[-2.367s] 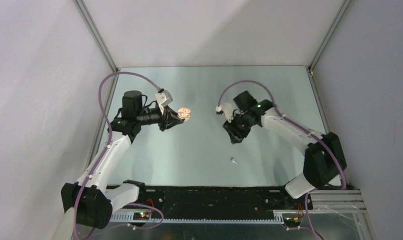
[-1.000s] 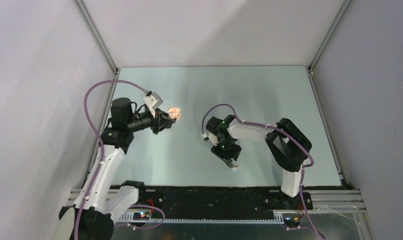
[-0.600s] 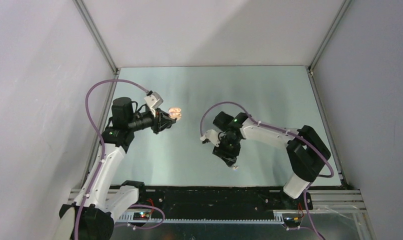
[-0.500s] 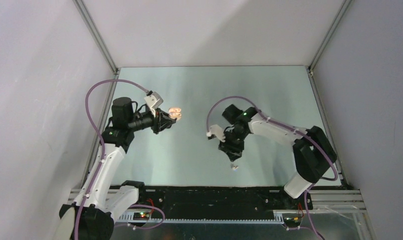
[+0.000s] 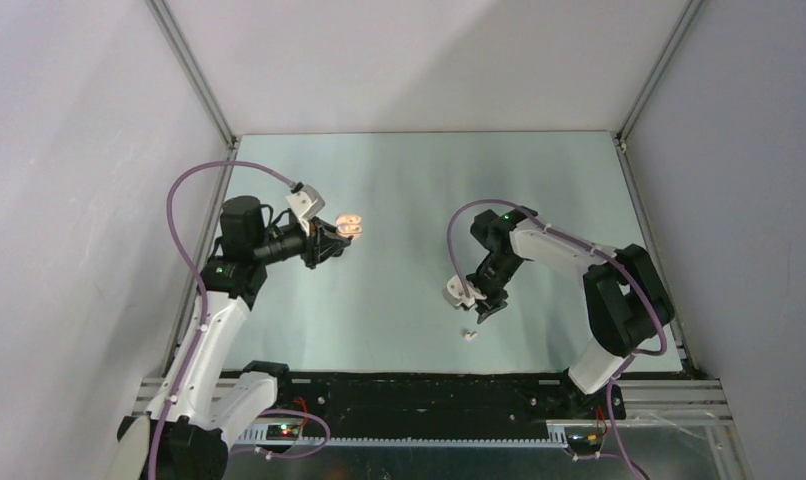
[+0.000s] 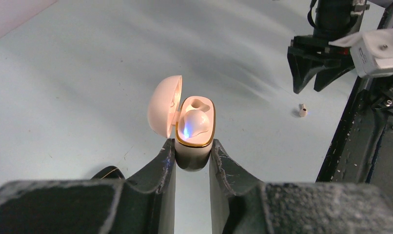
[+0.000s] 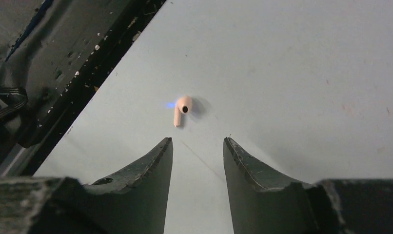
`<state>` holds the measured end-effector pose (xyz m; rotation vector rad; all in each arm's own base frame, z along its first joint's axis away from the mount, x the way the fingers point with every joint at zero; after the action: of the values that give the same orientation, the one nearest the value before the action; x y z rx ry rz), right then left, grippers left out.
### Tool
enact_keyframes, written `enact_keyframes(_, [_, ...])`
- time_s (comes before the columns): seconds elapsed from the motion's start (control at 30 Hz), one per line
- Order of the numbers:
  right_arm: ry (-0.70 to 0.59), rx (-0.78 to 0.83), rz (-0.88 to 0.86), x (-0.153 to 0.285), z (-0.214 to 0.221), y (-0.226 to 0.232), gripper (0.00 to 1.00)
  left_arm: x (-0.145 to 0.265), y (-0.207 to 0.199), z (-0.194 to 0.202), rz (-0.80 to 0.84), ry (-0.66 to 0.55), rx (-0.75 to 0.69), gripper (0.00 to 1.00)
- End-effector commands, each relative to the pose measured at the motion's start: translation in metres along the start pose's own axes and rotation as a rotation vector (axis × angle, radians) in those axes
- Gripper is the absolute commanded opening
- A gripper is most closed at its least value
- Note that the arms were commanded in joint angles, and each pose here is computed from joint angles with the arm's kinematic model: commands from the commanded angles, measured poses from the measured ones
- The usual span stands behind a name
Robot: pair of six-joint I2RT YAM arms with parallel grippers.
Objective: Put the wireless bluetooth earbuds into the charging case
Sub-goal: Pick up the earbud from the center of the board.
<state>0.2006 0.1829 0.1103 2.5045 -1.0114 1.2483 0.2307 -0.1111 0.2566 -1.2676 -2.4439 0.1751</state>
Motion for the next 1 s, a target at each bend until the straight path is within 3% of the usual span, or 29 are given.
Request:
enact_keyframes(0.0, [-0.069,0.163,-0.084,-0.016,-0.008,0.003,0.46,0.004,0.0,-0.003,-0.006,-0.028,-0.038,0.0])
enact_keyframes(0.33, [-0.085,0.242,-0.208,-0.039,-0.002,0.003,0.37,0.009,0.004,-0.003,-0.03,-0.036,-0.028,0.0])
enact_keyframes(0.97, [-0.087,0.233,-0.288,-0.053,0.005,-0.005,0.37,0.012,0.005,0.001,-0.035,-0.035,-0.011,0.0])
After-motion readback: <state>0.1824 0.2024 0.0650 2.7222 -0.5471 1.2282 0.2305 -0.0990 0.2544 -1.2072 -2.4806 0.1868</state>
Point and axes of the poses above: each gripper's point midway between its finger pads, its own x axis back along the fingers, its own y axis along the line the jaws close on, z = x × y, the point moved 5 cm from there along x, back along the fingers, and after that the axes turned 13 degrees about x, right-handed, at the moved point
